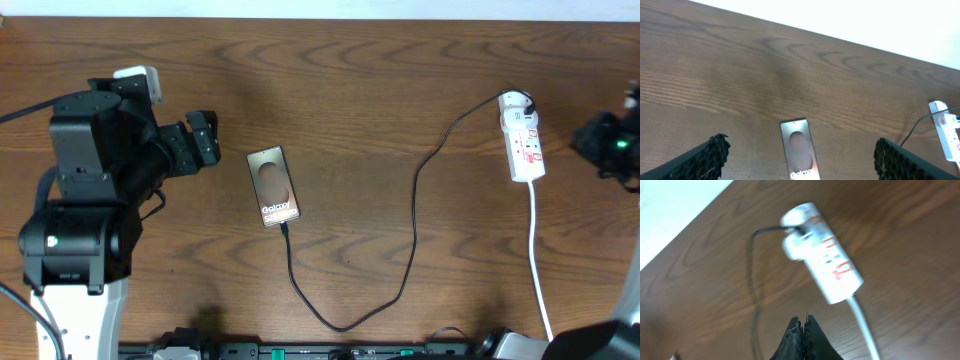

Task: Plug charger to phone and switch on socket
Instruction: 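Move the right gripper to the white power strip's orange switch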

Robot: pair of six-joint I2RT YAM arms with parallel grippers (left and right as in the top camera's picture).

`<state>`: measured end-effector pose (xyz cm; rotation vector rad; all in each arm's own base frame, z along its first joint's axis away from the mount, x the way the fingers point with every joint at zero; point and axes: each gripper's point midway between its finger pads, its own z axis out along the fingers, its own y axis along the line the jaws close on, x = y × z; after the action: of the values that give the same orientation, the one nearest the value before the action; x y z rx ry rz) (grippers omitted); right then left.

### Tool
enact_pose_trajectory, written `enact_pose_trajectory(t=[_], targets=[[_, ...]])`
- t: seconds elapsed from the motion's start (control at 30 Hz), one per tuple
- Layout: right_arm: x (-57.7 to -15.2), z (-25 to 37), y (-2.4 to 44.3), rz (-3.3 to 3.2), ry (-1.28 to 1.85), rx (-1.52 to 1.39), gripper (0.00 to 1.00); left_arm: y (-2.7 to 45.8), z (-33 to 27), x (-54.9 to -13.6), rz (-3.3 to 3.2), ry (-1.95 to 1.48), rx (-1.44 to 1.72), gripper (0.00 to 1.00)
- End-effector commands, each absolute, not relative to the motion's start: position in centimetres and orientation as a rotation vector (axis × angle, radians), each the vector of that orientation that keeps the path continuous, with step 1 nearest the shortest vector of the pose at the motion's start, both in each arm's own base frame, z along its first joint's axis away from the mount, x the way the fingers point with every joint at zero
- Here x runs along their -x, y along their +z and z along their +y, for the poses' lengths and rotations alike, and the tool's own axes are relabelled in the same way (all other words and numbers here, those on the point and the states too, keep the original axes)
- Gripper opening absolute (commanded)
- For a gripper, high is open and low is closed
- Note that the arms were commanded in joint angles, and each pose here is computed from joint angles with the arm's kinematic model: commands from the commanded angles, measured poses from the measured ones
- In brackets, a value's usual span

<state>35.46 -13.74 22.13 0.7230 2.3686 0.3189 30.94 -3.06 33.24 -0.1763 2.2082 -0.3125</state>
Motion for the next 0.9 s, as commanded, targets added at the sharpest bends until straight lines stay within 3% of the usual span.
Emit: enact_pose_trajectory(t=[0.0,0.57,0.87], targets=[[-36.0,-16.6,19.8,2.381,0.332,-0.770,0.01,33.4,-2.9,-30.7,2.202,-0.308,0.182,0.95],[-43.2,-18.1,8.3,2.422,0.498,-0.734,0.01,32.7,-2.9,-31.1,2.230,-0.306,0.187,0.95],[-45.6,-16.8,5.4,2.447,0.463,-0.580,0.01,32.7,-2.9,-31.1,2.230,-0.306,0.187,0.96]])
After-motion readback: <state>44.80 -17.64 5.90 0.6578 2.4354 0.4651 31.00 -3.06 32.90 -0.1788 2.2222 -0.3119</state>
